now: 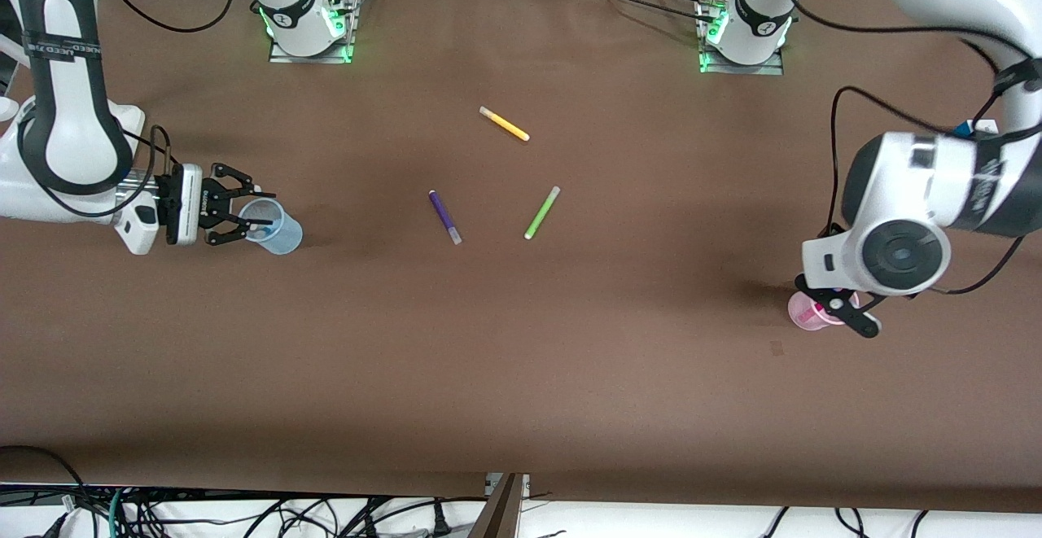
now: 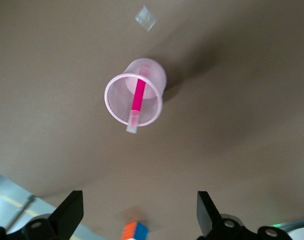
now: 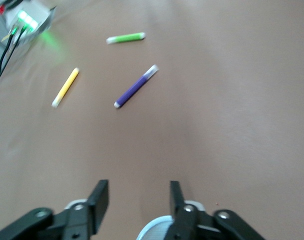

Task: Place pink and blue markers in matching cups

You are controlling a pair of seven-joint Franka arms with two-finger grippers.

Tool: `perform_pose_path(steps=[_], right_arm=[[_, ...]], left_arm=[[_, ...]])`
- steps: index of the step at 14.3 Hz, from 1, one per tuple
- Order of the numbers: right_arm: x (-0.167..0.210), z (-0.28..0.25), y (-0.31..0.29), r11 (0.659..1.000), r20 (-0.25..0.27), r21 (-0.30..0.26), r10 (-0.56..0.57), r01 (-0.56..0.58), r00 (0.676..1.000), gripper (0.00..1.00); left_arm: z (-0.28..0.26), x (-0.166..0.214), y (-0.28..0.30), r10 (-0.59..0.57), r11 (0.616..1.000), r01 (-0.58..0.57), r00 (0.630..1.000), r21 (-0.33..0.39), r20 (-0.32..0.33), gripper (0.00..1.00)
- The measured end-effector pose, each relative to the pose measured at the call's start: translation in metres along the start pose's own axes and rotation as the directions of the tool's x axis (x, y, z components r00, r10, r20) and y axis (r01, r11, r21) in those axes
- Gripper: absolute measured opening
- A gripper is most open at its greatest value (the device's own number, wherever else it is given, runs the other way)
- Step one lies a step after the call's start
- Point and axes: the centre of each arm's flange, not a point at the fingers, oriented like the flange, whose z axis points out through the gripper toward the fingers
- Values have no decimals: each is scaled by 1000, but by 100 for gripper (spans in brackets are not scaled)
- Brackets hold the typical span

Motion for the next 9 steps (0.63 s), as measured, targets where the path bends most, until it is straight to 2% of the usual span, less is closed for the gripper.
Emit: perform_pose_path(steps=[1, 2, 3, 4, 6, 8, 9], right_arm=[[16, -16, 1, 997, 24, -15, 73, -73, 997, 76], [34, -32, 1, 989, 73, -37, 149, -147, 986, 85], [54, -48, -2, 973, 129, -71, 226, -219, 965, 96], [78, -61, -6, 948, 178, -116, 313, -296, 933, 100], [118, -74, -17, 864, 230, -222, 496, -451, 837, 100], [142, -72, -25, 747, 235, -331, 656, -576, 717, 100], [149, -67, -27, 689, 227, -377, 717, -619, 659, 100]], left_arm=[[-23, -9, 1, -61, 998, 59, 997, -38, -40, 100], [-43, -17, 3, -110, 992, 104, 990, -77, -83, 100], [-61, -25, 4, -149, 985, 136, 982, -109, -116, 100], [-77, -36, 6, -176, 978, 158, 976, -136, -132, 100], [-98, -60, 6, -233, 956, 205, 965, -211, -121, 100], [-116, -89, -3, -333, 921, 294, 935, -257, -121, 100], [-124, -103, -4, -399, 893, 354, 909, -277, -124, 100]])
